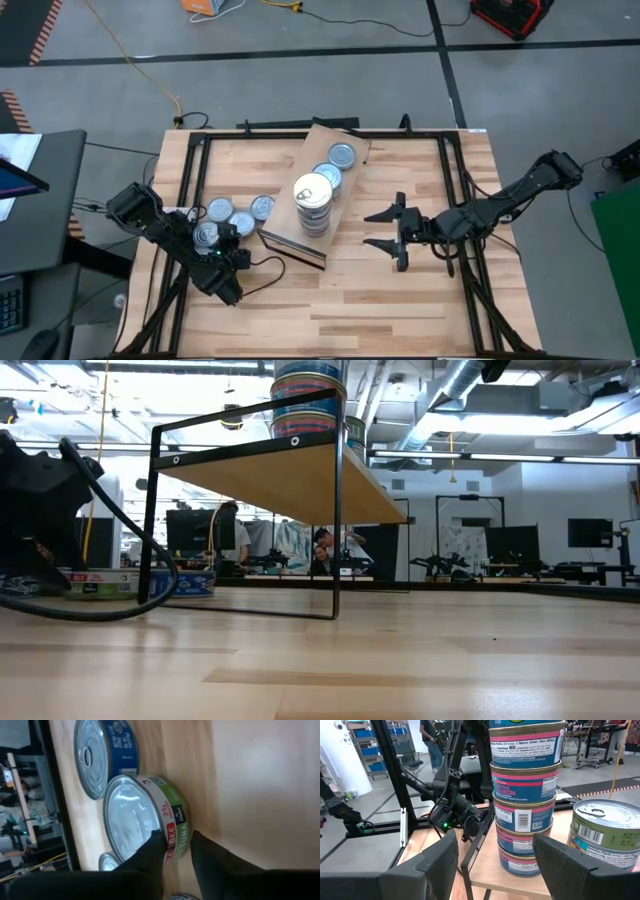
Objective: Stack canned seafood by type on shelf
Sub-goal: Stack the green white tuna can on top of the green white tuna can on the shelf
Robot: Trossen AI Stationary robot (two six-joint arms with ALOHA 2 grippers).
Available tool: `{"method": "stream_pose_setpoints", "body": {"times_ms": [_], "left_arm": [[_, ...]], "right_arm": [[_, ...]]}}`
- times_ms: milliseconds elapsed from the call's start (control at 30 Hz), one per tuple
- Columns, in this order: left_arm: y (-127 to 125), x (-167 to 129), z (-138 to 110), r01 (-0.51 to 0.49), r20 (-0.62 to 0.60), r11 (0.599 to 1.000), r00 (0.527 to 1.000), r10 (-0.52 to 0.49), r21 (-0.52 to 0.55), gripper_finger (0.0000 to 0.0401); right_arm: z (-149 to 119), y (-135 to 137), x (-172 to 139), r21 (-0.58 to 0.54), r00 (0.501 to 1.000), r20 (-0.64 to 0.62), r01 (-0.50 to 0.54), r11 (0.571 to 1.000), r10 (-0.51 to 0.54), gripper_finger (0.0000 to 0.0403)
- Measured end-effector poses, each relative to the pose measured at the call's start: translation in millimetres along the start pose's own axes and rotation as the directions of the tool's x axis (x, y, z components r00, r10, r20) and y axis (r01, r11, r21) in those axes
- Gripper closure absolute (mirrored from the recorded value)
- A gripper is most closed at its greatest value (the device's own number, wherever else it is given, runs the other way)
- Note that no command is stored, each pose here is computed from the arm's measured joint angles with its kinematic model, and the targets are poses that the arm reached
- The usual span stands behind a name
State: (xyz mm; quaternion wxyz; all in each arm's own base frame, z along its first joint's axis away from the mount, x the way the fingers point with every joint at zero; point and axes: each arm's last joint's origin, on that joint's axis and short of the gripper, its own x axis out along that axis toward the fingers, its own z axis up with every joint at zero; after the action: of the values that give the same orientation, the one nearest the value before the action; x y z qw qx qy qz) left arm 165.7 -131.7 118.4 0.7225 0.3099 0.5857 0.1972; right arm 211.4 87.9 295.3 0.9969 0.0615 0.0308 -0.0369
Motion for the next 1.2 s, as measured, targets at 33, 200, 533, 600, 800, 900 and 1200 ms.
{"method": "stream_pose_setpoints", "body": {"times_ms": [33,200,533,600,800,900,1200], "left_arm": [[0.2,0.2,-0.1,-0.002,-0.001,1.000,1.000,0.002,-0.006,0.0329],[0.1,-4.4,4.4,0.031,-0.012,0.999,0.999,-0.031,-0.012,0.0386],[0.5,-16.9,14.0,0.124,-0.076,0.989,0.988,-0.131,-0.084,0.0400],[2.6,-22.7,18.1,0.131,-0.087,0.987,0.986,-0.139,-0.096,0.0400],[16.8,-48.4,32.5,0.130,-0.116,0.984,0.983,-0.144,-0.120,0.0400],[24.9,-59.0,38.7,0.083,-0.092,0.980,0.991,-0.101,-0.180,0.0395],[39.6,-19.9,26.7,-0.106,-0.169,0.976,0.983,0.074,-0.188,0.0328]], "right_arm": [[0.0,0.0,0.0,0.000,1.000,0.000,0.000,1.000,0.000,0.0121],[-0.1,0.0,0.0,0.004,1.000,-0.001,0.000,1.000,0.000,0.0121],[-0.4,0.1,-0.1,0.006,1.000,-0.004,-0.001,1.000,0.001,0.0121],[-0.5,0.1,-0.1,0.006,1.000,-0.004,-0.001,1.000,0.001,0.0121],[-0.6,0.0,0.0,0.010,1.000,-0.006,-0.001,1.000,0.001,0.0121],[-0.8,0.0,0.0,0.012,1.000,-0.008,-0.001,1.000,0.001,0.0121],[-1.7,6.1,-3.2,0.013,0.999,-0.010,-0.032,0.999,0.032,0.0121]]}}
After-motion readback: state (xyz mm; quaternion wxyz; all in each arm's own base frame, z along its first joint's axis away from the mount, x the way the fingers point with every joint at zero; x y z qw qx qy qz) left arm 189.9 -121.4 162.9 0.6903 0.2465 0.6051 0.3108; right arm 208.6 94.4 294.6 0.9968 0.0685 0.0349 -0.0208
